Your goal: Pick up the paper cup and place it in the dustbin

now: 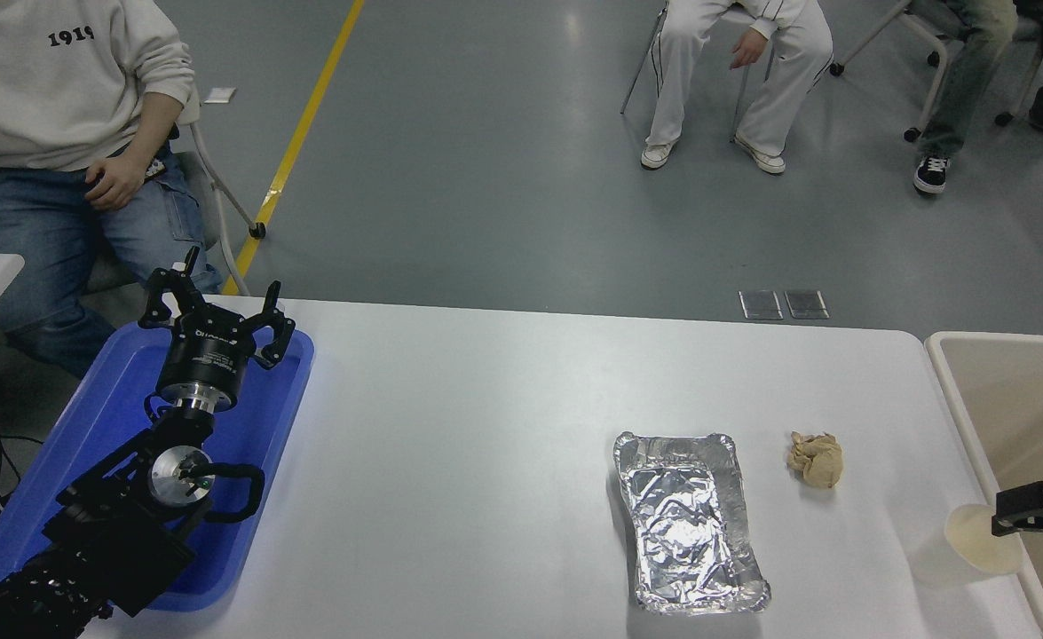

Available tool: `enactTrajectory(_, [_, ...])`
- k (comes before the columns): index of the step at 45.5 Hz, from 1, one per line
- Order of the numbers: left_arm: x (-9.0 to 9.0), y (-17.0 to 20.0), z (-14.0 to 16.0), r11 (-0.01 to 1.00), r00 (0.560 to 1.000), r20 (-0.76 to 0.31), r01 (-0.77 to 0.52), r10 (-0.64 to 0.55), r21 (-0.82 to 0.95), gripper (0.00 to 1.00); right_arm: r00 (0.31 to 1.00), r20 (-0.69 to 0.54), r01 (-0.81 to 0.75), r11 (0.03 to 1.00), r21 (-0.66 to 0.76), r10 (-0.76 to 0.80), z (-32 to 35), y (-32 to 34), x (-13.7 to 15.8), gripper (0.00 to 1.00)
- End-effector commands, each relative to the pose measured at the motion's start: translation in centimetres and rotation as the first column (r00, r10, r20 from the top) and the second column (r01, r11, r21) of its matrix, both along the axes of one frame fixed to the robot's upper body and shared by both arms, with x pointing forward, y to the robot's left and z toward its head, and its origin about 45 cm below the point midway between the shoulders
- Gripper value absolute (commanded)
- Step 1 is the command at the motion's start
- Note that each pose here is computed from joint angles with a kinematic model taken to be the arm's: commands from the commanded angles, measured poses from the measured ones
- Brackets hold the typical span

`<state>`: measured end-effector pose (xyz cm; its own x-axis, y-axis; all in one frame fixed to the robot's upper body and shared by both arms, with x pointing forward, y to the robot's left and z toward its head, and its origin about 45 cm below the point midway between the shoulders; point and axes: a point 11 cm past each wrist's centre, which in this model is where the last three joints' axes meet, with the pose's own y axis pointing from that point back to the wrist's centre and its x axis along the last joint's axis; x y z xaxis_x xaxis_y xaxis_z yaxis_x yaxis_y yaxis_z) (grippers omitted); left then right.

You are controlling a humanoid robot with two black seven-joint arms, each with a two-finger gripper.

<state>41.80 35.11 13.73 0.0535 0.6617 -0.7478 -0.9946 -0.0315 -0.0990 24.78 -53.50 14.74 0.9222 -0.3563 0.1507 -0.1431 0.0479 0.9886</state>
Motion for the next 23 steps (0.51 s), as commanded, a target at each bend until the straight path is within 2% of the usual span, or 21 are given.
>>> enactTrajectory(1, [0.0,0.0,0.0,1.000,1.000,0.000,0.000,0.000,0.001,1.00,1.000,-0.002,0.006,1.000,0.008,-0.006,-0.5,0.1,-0.3,0.99])
enactTrajectory(9, [0.0,0.0,0.0,1.000,1.000,0.000,0.001,-0.001,0.000,1.00,1.000,-0.013,-0.006,1.000,0.013,0.006,-1.0,0.6,-0.3,0.98])
enactTrajectory(16, [0.0,0.0,0.0,1.000,1.000,0.000,0.000,0.000,-0.001,1.00,1.000,-0.017,0.000,0.999,0.033,0.000,-1.6,1.1,-0.5,0.89])
enactTrajectory(21, [0.0,0.0,0.0,1.000,1.000,0.000,0.000,0.000,0.001,1.00,1.000,-0.014,0.004,0.999,0.050,-0.003,-2.0,1.6,-0.5,0.77])
enactTrajectory(23, [0.0,0.0,0.0,1.000,1.000,0.000,0.001,-0.001,0.000,1.00,1.000,-0.014,0.007,0.998,0.059,-0.006,-2.1,1.8,-0.5,0.65])
